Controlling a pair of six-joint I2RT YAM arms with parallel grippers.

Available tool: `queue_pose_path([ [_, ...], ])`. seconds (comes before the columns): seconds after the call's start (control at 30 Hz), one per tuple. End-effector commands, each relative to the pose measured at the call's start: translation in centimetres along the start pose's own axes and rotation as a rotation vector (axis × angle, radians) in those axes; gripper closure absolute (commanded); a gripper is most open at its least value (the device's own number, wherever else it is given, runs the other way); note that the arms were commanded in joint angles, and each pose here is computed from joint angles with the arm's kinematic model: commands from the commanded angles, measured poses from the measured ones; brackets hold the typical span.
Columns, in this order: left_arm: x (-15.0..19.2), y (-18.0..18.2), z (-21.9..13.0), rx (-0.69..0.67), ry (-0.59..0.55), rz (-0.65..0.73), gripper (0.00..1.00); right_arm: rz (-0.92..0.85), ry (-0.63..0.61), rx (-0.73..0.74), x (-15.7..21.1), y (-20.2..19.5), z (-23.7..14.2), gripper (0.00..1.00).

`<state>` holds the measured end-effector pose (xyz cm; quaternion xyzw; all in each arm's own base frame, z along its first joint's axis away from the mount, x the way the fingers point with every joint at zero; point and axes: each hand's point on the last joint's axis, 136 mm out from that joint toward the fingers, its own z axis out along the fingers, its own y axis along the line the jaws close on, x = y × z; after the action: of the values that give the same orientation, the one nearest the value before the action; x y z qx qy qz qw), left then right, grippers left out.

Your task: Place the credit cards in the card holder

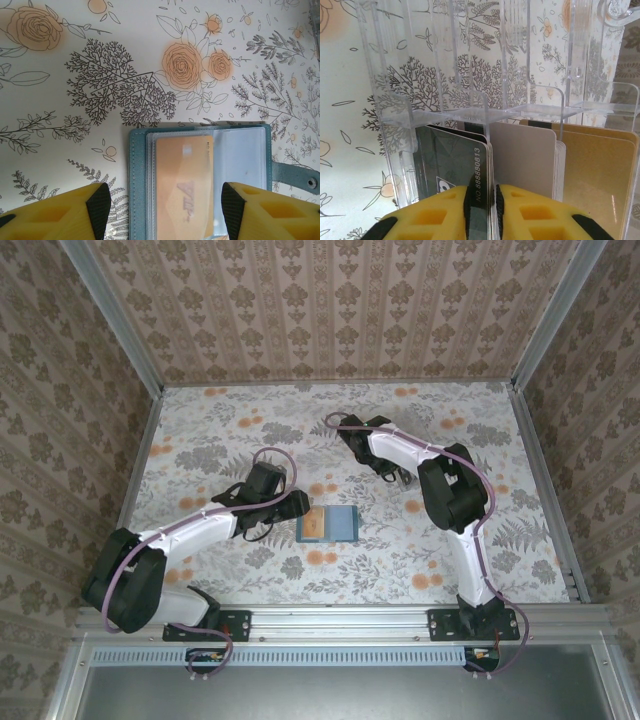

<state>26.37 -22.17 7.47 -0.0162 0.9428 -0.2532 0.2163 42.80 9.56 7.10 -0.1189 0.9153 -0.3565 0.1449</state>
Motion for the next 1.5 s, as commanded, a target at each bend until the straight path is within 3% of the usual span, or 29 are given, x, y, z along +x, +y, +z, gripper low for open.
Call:
queue_pose_path([
  [0.0,0.2,0.4,0.0,-0.006,0.005,-0.005,0.37,0.002,-0.005,0.04,0.3,-1.0,-0.4,0.79],
  [0.53,0.2,0.4,0.0,-0.005,0.008,-0.005,0.37,0.036,-0.037,0.072,0.2,-3.1,-1.9,0.84],
  [0.83,0.3,0.4,0.1,-0.005,0.012,-0.006,0.37,0.055,-0.034,-0.009,0.7,-2.9,-2.7,0.89],
  [1.07,0.3,0.3,0.1,-0.003,0.015,-0.004,0.37,0.054,-0.006,-0.004,0.8,-2.7,-1.2,0.89],
  [1.47,0.2,0.1,0.2,0.004,0.019,-0.005,0.37,0.111,0.095,-0.284,1.6,0.0,1.1,0.95],
])
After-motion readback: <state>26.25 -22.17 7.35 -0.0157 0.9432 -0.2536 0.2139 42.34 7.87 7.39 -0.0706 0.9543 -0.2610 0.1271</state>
